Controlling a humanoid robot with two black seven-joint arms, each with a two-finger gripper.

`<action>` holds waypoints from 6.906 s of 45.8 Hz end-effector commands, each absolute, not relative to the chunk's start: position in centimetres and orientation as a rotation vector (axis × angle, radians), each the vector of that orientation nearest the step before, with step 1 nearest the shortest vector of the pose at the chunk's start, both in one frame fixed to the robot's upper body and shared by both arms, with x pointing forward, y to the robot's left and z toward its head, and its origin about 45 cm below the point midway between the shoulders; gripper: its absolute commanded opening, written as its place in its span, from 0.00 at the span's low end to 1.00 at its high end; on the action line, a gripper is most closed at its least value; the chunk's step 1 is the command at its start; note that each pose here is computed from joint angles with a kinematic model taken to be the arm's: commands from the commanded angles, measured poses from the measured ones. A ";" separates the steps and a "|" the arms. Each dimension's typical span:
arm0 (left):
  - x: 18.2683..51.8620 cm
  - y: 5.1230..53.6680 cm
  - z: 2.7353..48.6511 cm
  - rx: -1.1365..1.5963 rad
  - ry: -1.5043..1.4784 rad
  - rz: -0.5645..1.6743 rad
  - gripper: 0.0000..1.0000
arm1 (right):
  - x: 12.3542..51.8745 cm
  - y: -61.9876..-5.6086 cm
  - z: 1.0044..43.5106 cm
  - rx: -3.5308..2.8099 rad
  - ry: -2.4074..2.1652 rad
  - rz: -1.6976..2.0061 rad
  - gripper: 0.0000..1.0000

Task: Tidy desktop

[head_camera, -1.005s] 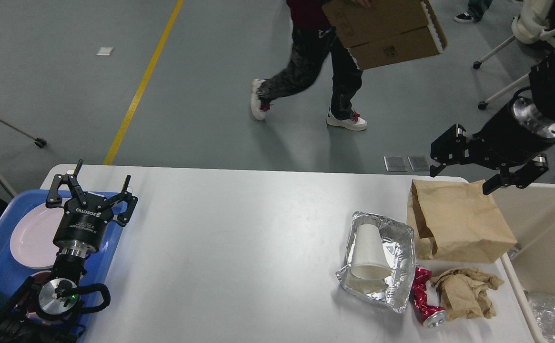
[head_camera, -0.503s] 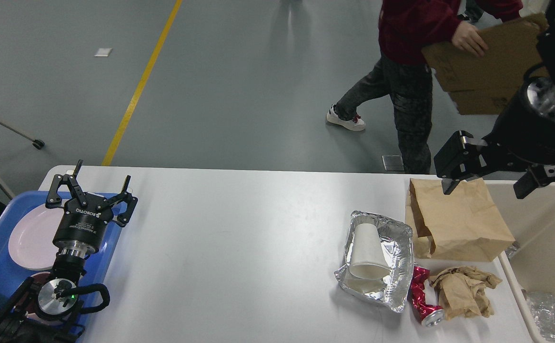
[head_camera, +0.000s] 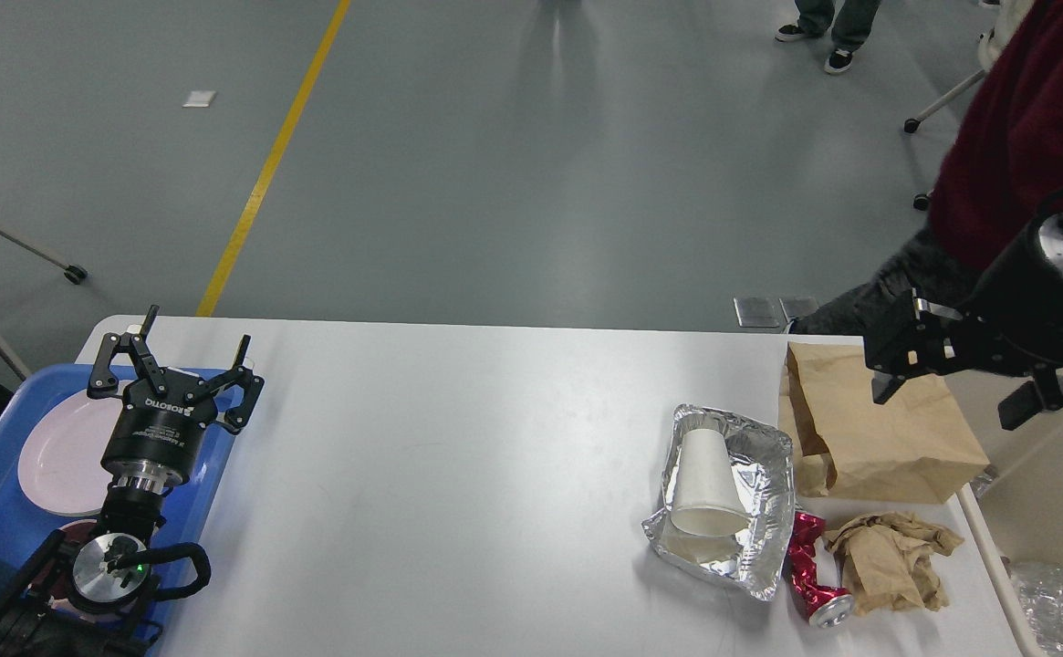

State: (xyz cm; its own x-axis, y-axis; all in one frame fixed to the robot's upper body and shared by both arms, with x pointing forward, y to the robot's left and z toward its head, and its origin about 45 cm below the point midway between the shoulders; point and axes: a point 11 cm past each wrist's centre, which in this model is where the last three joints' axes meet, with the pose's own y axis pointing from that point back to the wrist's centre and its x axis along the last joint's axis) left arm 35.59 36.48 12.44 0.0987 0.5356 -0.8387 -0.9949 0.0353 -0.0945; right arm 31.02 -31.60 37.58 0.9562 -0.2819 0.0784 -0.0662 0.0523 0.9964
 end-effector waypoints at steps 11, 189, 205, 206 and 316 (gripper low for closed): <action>35.6 36.5 12.4 -0.826 0.719 1.348 0.97 | 32.9 -39.5 27.5 1.542 -0.693 -0.508 0.96; 35.6 36.5 12.5 -0.826 0.719 1.346 0.97 | 24.9 -62.0 29.8 1.055 -1.217 -0.487 0.00; 35.6 36.5 12.5 -0.826 0.719 1.346 0.97 | 25.0 -65.1 18.3 0.942 -1.263 -0.473 0.00; 35.6 36.5 12.5 -0.826 0.719 1.346 0.97 | 24.9 -65.1 17.5 0.931 -1.265 -0.469 0.00; 35.6 36.5 12.5 -0.826 0.719 1.345 0.97 | 38.7 -47.4 27.8 1.202 -0.635 -0.149 1.00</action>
